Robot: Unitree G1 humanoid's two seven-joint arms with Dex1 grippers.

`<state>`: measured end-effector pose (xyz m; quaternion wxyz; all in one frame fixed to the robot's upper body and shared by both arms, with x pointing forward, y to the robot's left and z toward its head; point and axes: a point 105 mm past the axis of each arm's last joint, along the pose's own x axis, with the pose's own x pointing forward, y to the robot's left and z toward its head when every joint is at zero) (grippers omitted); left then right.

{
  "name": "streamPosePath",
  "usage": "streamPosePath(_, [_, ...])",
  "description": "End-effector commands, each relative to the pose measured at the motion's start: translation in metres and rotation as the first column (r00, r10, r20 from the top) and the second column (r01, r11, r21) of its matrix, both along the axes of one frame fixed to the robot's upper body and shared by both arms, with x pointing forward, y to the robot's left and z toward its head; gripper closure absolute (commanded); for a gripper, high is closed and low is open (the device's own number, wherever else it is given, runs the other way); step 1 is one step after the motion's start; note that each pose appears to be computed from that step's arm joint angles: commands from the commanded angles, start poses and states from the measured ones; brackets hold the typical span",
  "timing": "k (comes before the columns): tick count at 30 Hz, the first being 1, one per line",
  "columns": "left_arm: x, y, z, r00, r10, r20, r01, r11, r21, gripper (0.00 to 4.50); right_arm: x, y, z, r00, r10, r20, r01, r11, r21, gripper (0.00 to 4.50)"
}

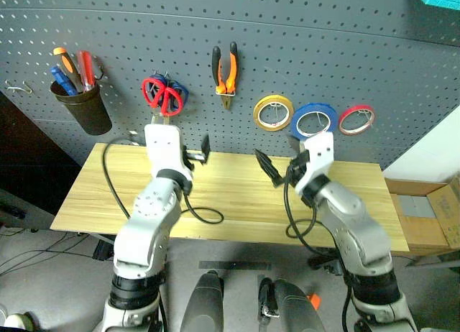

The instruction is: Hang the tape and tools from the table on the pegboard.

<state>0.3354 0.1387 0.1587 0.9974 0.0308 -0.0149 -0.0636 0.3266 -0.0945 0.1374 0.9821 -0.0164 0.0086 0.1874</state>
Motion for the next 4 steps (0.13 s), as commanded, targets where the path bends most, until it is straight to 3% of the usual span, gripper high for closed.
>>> streamPosePath(1, [0.004,0.006,-0.017,1.000,-0.005,-0.030,0.005,1.000,-0.001,0.04,-0.001,-0.021,-0.006,0.992,-0.125,-0.010,0.124,0.992,-0.033,0.00])
streamPosePath(4, [0.012,0.016,-0.040,0.995,-0.004,-0.100,0.001,1.000,-0.023,0.04,-0.001,-0.035,-0.018,0.980,-0.197,-0.043,0.196,0.980,-0.028,0.00])
